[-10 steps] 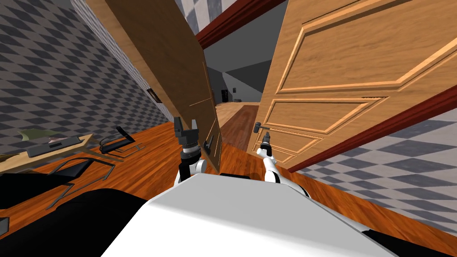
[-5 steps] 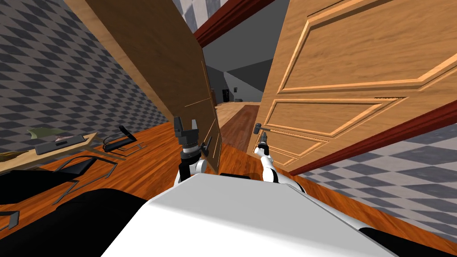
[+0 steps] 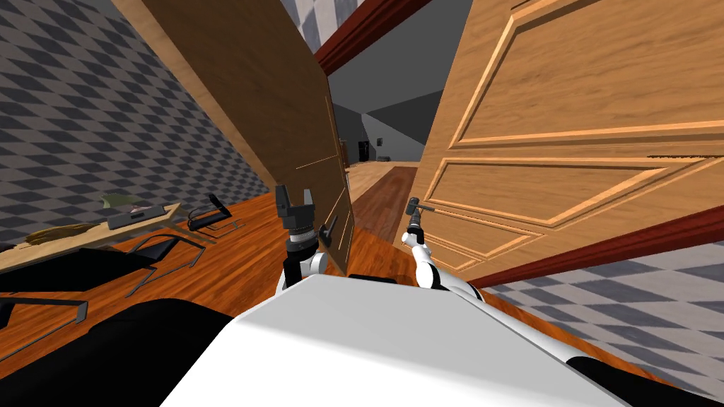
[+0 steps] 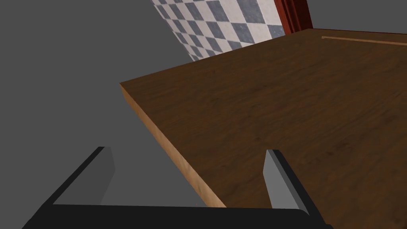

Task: Pull the door open

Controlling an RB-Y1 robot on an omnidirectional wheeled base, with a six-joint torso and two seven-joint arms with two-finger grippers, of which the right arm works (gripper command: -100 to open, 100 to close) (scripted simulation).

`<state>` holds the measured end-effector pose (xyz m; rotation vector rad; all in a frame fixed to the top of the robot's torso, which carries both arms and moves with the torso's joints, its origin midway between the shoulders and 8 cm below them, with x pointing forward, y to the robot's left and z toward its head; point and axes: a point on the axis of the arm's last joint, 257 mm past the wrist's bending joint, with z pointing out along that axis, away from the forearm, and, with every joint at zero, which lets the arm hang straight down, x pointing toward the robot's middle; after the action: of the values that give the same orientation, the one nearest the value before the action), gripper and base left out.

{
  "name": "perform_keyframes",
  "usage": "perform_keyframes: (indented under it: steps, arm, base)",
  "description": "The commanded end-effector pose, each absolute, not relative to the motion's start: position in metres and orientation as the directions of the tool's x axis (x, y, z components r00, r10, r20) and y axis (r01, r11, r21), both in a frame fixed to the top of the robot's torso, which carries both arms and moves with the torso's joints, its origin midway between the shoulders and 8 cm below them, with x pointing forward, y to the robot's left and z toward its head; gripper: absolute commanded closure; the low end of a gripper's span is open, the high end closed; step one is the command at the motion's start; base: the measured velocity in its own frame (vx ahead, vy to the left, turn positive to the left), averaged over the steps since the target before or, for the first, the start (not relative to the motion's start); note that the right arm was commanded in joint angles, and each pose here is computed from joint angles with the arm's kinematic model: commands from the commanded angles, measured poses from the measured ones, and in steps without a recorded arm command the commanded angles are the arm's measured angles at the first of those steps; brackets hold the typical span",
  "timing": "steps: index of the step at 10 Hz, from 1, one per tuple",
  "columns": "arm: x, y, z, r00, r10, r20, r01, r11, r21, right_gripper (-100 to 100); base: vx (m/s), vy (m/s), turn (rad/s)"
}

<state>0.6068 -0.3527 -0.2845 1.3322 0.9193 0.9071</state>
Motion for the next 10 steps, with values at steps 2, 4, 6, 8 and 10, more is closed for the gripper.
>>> perform_keyframes:
  steps: [2,4,6,8,10]
  arm:
    - [0.611,-0.348,-0.28,0.347,0.937,-0.044,-0.019,0.054,0.998,-100]
    - [0.613,-0.339,-0.28,0.32,0.946,-0.051,-0.02,0.06,0.998,-100]
    - [0.616,-0.325,-0.281,0.289,0.956,-0.052,-0.02,0.06,0.998,-100]
    - [0.617,-0.307,-0.283,0.256,0.966,-0.047,-0.019,0.054,0.998,-100]
    - [0.618,-0.287,-0.286,0.222,0.974,-0.038,-0.017,0.043,0.999,-100]
  base:
    - [0.058,-0.043,0.126]
    - [0.085,-0.068,0.021]
    - [0.122,-0.087,-0.071]
    - [0.128,-0.064,-0.203]
    - [0.17,-0.063,-0.34]
